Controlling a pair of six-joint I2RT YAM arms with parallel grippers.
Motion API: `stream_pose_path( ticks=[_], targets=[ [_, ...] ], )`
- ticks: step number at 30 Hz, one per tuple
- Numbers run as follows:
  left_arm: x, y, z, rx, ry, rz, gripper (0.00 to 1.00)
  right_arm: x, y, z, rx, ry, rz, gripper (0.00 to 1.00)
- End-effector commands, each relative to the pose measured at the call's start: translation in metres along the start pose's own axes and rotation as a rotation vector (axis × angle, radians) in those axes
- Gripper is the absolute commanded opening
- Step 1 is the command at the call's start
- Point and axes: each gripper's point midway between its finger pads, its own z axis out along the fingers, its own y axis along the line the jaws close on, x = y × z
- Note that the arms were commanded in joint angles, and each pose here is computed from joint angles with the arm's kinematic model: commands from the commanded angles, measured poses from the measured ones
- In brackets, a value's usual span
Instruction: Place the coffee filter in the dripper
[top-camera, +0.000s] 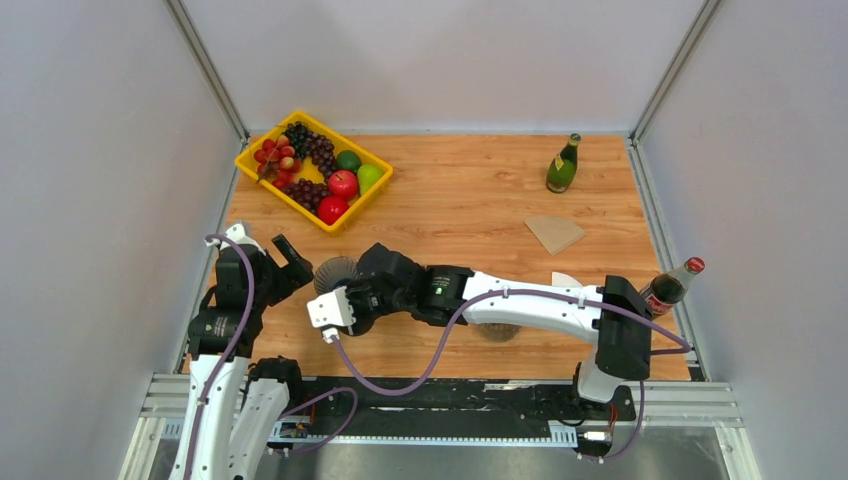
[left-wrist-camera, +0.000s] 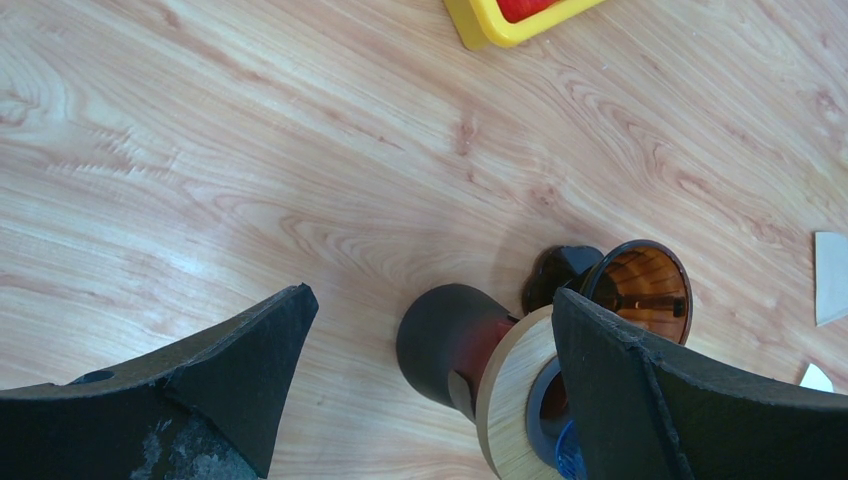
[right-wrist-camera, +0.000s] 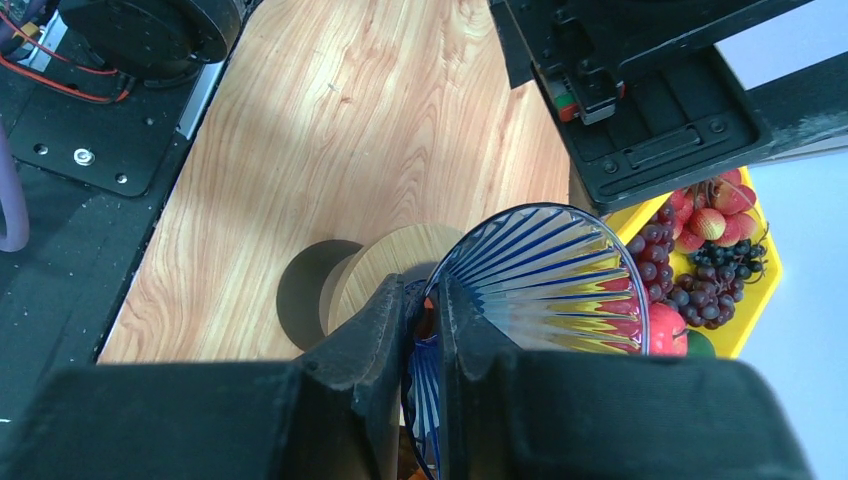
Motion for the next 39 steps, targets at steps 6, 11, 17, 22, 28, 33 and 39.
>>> stream_pose_path(
  ticks=[6,11,17,22,28,33,39],
  targets=[
    [-0.006,0.002,-0.006,-0.016,-0.027,-0.002,1.0,-0.014,-0.02,0.009,0.064,-0.027,-0.053,0.0],
    [-0.007,0.003,-0.008,-0.023,-0.031,-0.003,1.0,-0.002,-0.016,0.015,0.06,0.007,-0.048,0.02],
    [-0.009,0.004,-0.01,-0.025,-0.036,-0.005,1.0,0.004,-0.006,0.018,0.035,0.014,-0.033,0.02],
    [-0.009,0.004,-0.011,-0.025,-0.038,-0.006,1.0,0.013,0.006,0.021,0.006,0.025,-0.003,0.01],
    [-0.01,0.005,-0.013,-0.031,-0.045,-0.004,1.0,0.034,0.032,0.027,-0.047,0.066,0.044,0.0],
    [-0.009,0.006,-0.013,-0.032,-0.044,-0.003,1.0,0.053,0.05,0.028,-0.072,0.115,0.094,0.0],
    [-0.007,0.008,-0.011,-0.039,-0.042,0.004,1.0,0.083,0.073,0.031,-0.123,0.219,0.148,0.0]
  ],
)
